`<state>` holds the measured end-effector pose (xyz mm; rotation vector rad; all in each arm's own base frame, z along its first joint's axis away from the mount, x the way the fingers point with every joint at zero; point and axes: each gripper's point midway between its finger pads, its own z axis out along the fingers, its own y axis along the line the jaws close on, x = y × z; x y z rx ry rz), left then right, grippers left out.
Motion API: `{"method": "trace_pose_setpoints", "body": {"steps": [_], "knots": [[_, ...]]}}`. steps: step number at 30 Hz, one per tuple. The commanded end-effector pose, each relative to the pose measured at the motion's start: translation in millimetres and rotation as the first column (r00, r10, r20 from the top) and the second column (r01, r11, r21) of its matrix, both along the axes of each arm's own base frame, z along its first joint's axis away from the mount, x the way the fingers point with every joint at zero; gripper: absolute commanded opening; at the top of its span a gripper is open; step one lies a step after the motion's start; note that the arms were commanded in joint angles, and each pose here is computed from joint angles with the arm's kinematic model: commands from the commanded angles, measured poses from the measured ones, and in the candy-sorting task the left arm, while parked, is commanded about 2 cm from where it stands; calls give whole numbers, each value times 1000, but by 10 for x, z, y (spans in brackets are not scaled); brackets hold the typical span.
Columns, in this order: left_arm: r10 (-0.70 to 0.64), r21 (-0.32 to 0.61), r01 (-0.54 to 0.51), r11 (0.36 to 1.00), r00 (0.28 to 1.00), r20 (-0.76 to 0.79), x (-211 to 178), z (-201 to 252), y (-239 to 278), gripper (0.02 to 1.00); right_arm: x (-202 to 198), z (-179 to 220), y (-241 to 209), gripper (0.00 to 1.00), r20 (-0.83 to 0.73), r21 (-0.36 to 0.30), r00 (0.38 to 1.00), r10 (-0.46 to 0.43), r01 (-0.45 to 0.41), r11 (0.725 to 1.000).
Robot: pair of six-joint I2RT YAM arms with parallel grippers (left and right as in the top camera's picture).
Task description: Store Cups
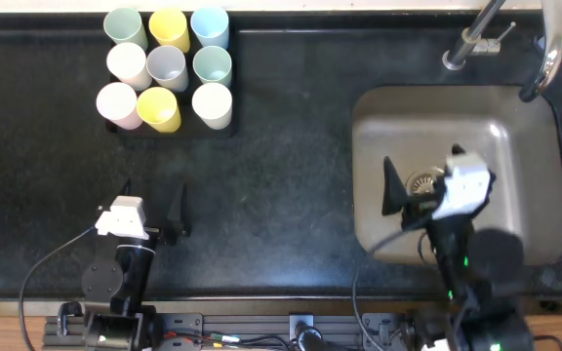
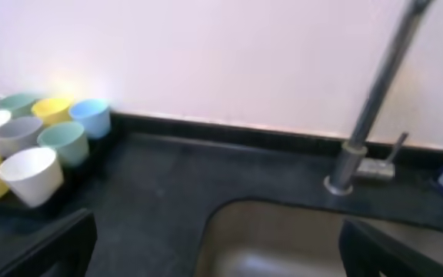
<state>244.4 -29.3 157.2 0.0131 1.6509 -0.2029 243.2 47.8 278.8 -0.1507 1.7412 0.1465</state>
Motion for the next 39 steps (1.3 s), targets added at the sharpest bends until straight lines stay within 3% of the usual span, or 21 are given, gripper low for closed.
{"method": "trace_pose_setpoints", "body": {"steps": [1,9,15,23,39], "knots": [[2,14,-2,1000,1000,2,-1,-4,13,1000,-111,-162,-254,998,89,43,991,-99,96,994],[2,15,-2,1000,1000,2,-1,-4,13,1000,-159,-316,-325,996,257,77,958,-130,114,991],[2,14,-2,1000,1000,2,-1,-4,12,1000,-64,-485,-219,998,301,83,950,-85,63,995],[2,15,-2,1000,1000,2,-1,-4,13,1000,20,-1063,-200,998,157,57,985,-77,68,996],[2,15,-2,1000,1000,2,-1,-4,13,1000,21,-1071,-201,998,154,56,985,-77,69,996]]}}
